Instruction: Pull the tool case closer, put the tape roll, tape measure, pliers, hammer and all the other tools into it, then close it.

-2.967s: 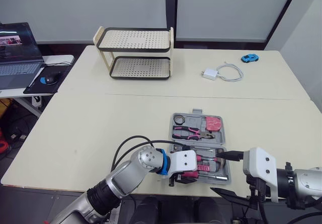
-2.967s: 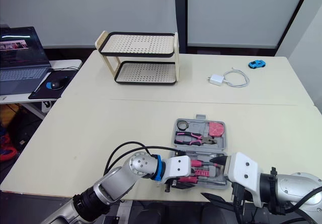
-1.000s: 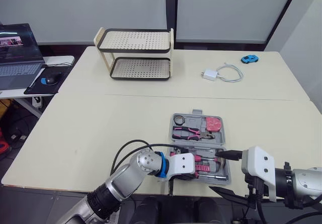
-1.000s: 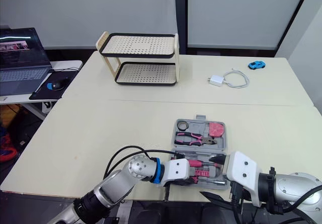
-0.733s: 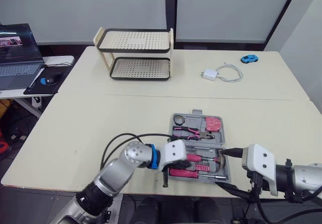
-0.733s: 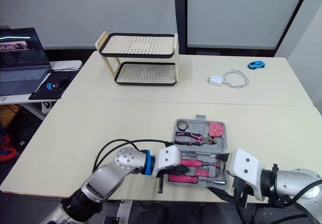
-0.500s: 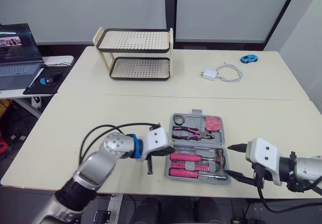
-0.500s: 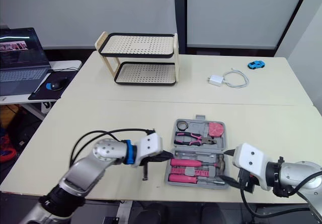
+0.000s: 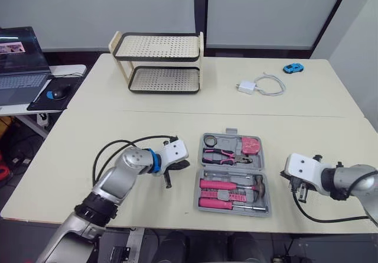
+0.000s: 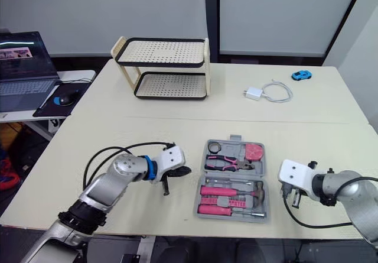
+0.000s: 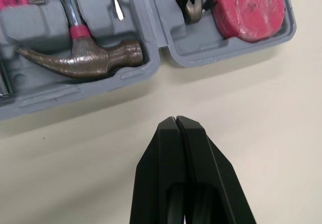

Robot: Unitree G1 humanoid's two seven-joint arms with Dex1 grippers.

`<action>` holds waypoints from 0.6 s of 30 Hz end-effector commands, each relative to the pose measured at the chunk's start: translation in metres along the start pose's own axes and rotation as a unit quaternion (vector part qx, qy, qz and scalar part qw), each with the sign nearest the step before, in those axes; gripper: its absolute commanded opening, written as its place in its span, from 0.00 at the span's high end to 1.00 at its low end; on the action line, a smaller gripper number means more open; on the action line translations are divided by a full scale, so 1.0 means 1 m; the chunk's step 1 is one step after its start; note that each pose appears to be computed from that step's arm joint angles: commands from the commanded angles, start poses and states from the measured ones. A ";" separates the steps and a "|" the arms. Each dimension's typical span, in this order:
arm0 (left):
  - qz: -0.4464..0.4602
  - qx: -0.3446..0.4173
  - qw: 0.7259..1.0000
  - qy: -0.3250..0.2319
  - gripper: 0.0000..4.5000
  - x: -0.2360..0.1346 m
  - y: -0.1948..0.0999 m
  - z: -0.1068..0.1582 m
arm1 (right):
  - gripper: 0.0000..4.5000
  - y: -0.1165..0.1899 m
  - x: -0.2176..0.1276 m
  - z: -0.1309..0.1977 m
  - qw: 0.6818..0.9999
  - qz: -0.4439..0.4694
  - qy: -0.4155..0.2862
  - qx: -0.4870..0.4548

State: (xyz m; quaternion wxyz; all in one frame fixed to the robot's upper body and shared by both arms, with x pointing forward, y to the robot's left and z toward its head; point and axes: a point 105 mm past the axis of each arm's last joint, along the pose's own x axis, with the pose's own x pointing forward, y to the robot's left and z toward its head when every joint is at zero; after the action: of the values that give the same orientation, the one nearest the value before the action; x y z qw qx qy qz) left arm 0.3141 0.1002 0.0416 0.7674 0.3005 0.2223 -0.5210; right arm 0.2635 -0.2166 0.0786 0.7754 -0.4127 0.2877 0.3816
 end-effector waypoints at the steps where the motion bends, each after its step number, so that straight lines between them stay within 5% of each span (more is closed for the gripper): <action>1: 0.008 0.024 1.000 -0.008 1.00 0.006 0.004 0.012 | 0.99 0.000 0.005 0.003 1.000 0.005 0.011 -0.005; 18: -0.026 0.030 0.999 0.000 1.00 0.033 -0.006 0.019 | 0.99 0.003 0.035 0.015 1.000 0.020 0.008 -0.021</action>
State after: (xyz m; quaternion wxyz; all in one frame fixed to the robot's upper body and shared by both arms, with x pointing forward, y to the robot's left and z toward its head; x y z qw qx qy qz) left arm 0.3232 0.0703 0.0349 0.7517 0.3135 0.2164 -0.5383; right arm 0.2784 -0.1956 0.0519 0.7581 -0.4121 0.3136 0.3964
